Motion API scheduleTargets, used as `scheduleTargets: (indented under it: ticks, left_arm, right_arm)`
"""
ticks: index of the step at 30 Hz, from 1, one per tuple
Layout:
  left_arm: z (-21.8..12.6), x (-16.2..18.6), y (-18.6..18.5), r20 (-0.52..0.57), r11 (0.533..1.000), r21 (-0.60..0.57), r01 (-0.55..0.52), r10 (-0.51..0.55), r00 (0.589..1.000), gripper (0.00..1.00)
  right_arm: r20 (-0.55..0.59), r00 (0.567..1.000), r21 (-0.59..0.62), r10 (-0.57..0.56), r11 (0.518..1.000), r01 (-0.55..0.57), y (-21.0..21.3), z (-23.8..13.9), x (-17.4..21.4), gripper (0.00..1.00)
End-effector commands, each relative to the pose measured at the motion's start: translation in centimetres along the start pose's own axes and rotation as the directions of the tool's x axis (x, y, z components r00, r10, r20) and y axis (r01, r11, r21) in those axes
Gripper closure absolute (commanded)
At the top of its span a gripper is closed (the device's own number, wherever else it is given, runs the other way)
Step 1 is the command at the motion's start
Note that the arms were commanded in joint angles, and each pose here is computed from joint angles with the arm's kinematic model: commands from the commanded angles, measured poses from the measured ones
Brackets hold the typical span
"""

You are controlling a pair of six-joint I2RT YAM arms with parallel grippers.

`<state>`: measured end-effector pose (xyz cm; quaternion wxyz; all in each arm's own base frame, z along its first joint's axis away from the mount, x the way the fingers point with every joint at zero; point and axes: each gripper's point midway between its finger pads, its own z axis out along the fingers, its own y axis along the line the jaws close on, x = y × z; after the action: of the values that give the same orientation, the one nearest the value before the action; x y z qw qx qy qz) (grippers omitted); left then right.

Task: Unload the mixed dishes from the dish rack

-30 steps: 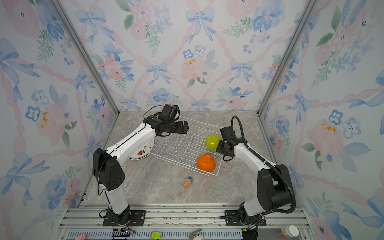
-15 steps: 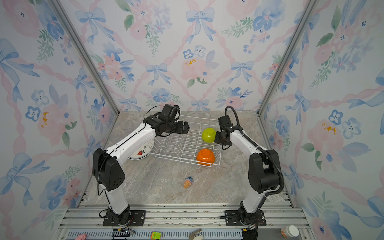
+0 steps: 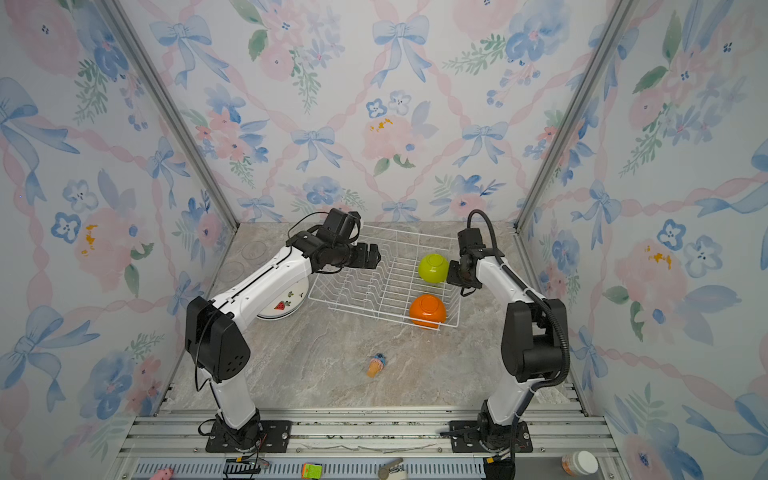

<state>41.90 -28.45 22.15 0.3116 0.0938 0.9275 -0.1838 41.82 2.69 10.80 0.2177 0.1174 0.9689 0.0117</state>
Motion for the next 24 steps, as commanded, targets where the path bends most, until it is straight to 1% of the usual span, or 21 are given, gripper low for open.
scheduleTargets:
  ticks: [1,2,4,6,7,8,9,10,13,16,18,24]
  left_arm:
    - [0.3,-0.2,-1.2,0.002,0.999,0.034,0.005,-0.005,1.0,0.02]
    - [0.5,-0.2,-1.4,-0.001,0.999,0.038,0.003,-0.003,1.0,0.02]
    - [0.8,0.0,-1.8,-0.01,0.999,0.048,0.003,-0.002,1.0,0.02]
    - [1.1,0.2,-2.3,-0.019,0.998,0.061,0.001,0.0,1.0,0.02]
    - [1.2,0.3,-2.7,-0.02,0.998,0.066,-0.001,0.002,1.0,0.02]
    - [1.4,0.4,-2.9,-0.024,0.997,0.071,-0.002,0.004,1.0,0.02]
    - [1.5,0.6,-3.2,-0.027,0.997,0.077,-0.004,0.006,1.0,0.02]
    - [1.6,0.7,-3.6,-0.032,0.996,0.088,-0.004,0.007,0.999,0.02]
    - [1.7,0.9,-4.8,-0.044,0.991,0.131,-0.004,0.01,0.999,0.02]
    - [1.8,1.3,-5.9,-0.049,0.988,0.155,-0.006,0.014,0.999,0.02]
    - [2.1,1.7,-6.7,-0.058,0.985,0.174,-0.011,0.022,0.998,0.02]
    - [3.7,3.2,-8.2,-0.114,0.975,0.221,0.02,0.005,0.994,0.02]
  right_arm:
    - [0.03,0.998,0.251,-0.06,0.967,0.05,-5.6,-1.1,-0.5,0.91]
    - [0.035,0.998,0.237,-0.06,0.97,0.05,-5.3,-1.1,-0.8,0.88]
    - [0.035,0.998,0.206,-0.056,0.977,0.048,-4.7,-1.1,-1.0,0.76]
    - [0.041,0.998,0.168,-0.055,0.985,0.047,-4.0,-1.1,-1.2,0.67]
    - [0.049,0.997,0.151,-0.053,0.988,0.045,-3.7,-1.1,-1.4,0.59]
    - [0.051,0.997,0.143,-0.051,0.989,0.043,-3.5,-1.0,-1.6,0.49]
    - [0.052,0.997,0.138,-0.051,0.989,0.043,-3.4,-1.0,-1.7,0.46]
    - [0.049,0.998,0.134,-0.049,0.99,0.042,-3.3,-0.9,-1.8,0.43]
    - [0.033,0.999,0.117,-0.039,0.993,0.035,-2.8,-1.0,-1.9,0.41]
    - [0.052,0.999,0.083,-0.016,0.996,0.012,-2.4,-1.4,-2.0,0.36]
    - [0.058,0.998,0.053,-0.002,0.999,-0.001,-2.0,-1.8,-1.8,0.35]
    - [0.011,0.997,-0.009,0.071,0.997,-0.071,-1.3,-2.4,0.5,0.27]
